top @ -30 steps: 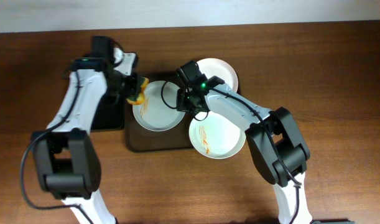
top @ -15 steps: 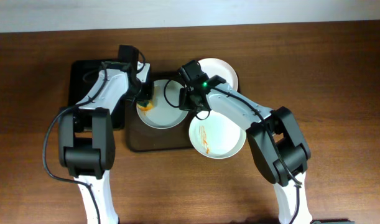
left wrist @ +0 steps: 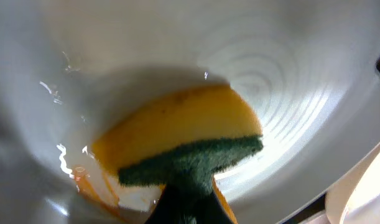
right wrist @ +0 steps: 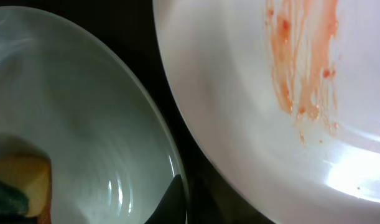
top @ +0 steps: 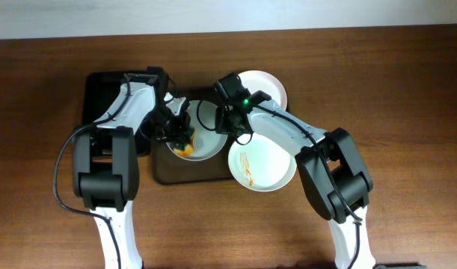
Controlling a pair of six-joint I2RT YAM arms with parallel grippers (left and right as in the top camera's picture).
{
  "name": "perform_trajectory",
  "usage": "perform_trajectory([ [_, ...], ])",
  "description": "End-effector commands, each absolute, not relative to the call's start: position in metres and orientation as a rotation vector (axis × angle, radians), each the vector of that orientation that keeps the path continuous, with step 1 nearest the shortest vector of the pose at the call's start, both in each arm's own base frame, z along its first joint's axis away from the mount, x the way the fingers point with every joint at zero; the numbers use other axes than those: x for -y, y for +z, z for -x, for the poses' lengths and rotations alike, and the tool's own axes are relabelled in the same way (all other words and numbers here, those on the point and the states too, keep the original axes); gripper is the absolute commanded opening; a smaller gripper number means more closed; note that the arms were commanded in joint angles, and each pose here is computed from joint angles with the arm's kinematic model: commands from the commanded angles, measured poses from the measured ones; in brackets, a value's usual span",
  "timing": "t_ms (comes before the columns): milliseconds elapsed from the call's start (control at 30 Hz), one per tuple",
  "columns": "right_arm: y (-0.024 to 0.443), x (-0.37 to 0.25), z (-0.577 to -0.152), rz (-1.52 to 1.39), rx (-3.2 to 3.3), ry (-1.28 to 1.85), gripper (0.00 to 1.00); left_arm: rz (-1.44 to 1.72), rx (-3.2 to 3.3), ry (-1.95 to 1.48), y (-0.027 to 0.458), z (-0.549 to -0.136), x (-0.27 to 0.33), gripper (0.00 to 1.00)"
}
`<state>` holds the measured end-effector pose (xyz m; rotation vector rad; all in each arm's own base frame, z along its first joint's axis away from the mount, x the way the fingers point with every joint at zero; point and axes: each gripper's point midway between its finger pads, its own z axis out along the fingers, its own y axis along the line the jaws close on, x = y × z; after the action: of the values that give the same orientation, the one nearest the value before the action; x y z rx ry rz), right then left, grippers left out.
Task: Clean dirty plates on tray and stack at the side
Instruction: 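Move the sponge onto the left white plate held by right gripper, then scrub the left white plate with the sponge while right gripper holds it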
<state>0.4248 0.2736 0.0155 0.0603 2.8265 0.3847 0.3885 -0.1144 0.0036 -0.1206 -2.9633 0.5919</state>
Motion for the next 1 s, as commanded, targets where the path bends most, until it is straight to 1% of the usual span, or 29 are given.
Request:
perform_trajectory([
  [0,0.018,-0.28,-0.429,-0.068,-2.81,0.406,0.04,0.161,3.084,0.347,-0.044,-0.413,0.087,0.01],
  [67,0.018,-0.28,-0.429,-0.068,-2.811,0.406,0.04,0.12,3.133,0.159,-0.057,-0.422,0.078,0.01],
  [167,0.018,-0.281,-0.429,-0.067,-2.812,0.408,0.04,0.01,3.145,-0.078,-0.073,-0.424,0.063,0.01],
  [333,0.018,-0.288,-0.423,-0.052,-2.836,0.466,0.04,-0.207,3.185,-0.381,-0.071,-0.432,0.043,0.01],
  [433,0.014,-0.292,-0.408,-0.033,-2.893,0.499,0.04,-0.241,3.171,-0.4,-0.067,-0.428,0.04,0.01],
  [533,0.012,-0.299,-0.391,-0.005,-2.947,0.518,0.04,-0.233,3.139,-0.41,-0.047,-0.417,0.037,0.01],
  [600,0.012,-0.299,-0.39,-0.003,-2.952,0.514,0.04,-0.24,3.122,-0.413,-0.037,-0.412,0.033,0.01],
  [700,0.011,-0.296,-0.392,-0.013,-2.952,0.513,0.04,-0.252,3.121,-0.437,-0.04,-0.412,0.026,0.01],
  [767,0.011,-0.295,-0.392,-0.015,-2.954,0.515,0.04,-0.265,3.167,-0.571,-0.043,-0.421,0.012,0.01],
  [867,0.011,-0.295,-0.392,-0.005,-2.953,0.514,0.04,-0.269,3.168,-0.667,-0.047,-0.42,0.002,0.01],
  [933,0.011,-0.293,-0.394,-0.013,-2.951,0.514,0.04,-0.224,3.141,-0.567,-0.052,-0.411,0.012,0.01],
  [967,0.011,-0.293,-0.394,-0.014,-2.951,0.514,0.04,-0.129,3.129,-0.448,-0.056,-0.406,0.024,0.01],
])
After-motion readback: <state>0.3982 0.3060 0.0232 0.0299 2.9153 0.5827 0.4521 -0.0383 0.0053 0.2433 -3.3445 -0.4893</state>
